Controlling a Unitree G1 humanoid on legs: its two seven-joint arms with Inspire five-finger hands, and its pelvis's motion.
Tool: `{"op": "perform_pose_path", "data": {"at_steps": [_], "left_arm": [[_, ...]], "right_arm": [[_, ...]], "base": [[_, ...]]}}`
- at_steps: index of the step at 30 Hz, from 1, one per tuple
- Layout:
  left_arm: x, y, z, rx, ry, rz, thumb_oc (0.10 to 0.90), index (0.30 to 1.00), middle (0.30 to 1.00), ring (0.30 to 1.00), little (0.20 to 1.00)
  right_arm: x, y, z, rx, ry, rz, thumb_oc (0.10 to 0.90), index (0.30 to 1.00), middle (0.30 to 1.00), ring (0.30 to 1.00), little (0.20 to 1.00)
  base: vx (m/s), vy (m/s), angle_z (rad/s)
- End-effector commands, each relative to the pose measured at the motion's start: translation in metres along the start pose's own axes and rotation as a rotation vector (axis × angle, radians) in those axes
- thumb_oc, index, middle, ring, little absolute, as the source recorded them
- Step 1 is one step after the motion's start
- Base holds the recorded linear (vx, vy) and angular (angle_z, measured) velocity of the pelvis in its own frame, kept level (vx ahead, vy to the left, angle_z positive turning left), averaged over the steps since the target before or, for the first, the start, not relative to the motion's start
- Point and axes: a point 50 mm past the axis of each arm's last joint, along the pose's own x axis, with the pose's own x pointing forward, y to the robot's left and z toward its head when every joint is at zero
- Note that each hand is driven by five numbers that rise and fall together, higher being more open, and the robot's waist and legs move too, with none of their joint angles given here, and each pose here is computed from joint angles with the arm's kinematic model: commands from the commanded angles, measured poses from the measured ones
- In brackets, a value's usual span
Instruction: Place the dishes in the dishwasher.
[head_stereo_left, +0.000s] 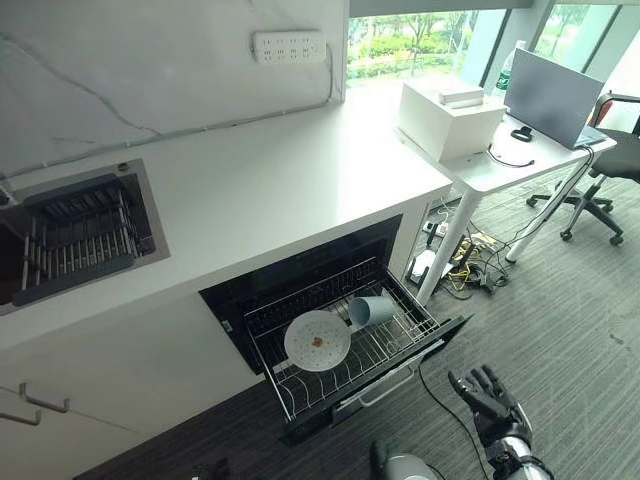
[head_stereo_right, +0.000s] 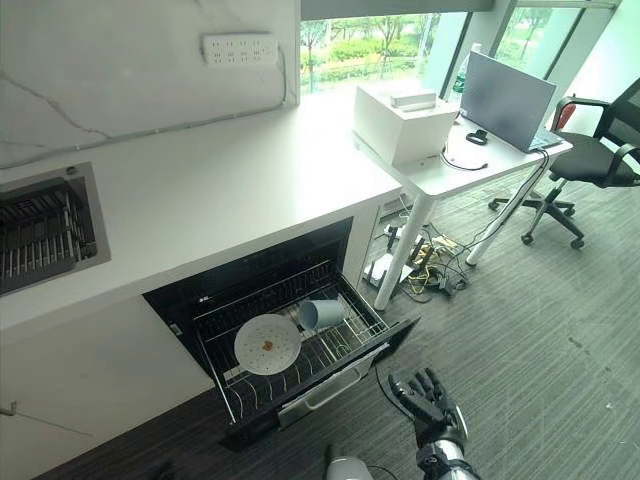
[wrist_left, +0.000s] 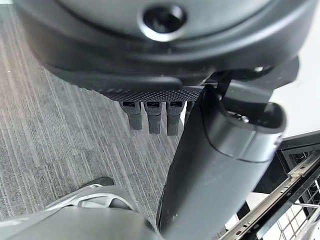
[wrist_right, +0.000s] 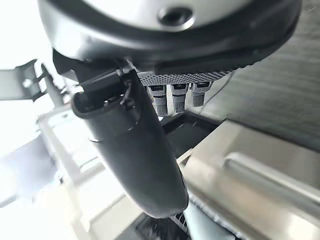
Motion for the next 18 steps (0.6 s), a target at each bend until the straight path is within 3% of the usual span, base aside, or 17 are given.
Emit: {"op": "perform_pose_path", "data": {"at_steps": [1,6,18], "left_arm": [[0.005,0.012,0.020,-0.023,-0.076,0.049,0.800,0.900,0.900,0.900,0.900],[0.006,0.012,0.023,-0.004,-0.072,0.046,0.800,0.900,0.900,0.900,0.900],[0.007,0.010,0.024,0.017,-0.057,0.033,0.800,0.900,0.900,0.900,0.900]], "right_arm": [[0.010,0.046,0.033,0.102,-0.116,0.157,0.800,0.900,0.900,0.900,0.900],[0.015,0.049,-0.001,0.132,0.094,0.129,0.800,0.900,0.900,0.900,0.900],[0.024,0.082,0.001,0.068,0.088,0.205,0.800,0.900,0.900,0.900,0.900]], "base": [[-0.01,0.003,0.08],[0.00,0.005,0.14],[0.02,0.005,0.10]]}}
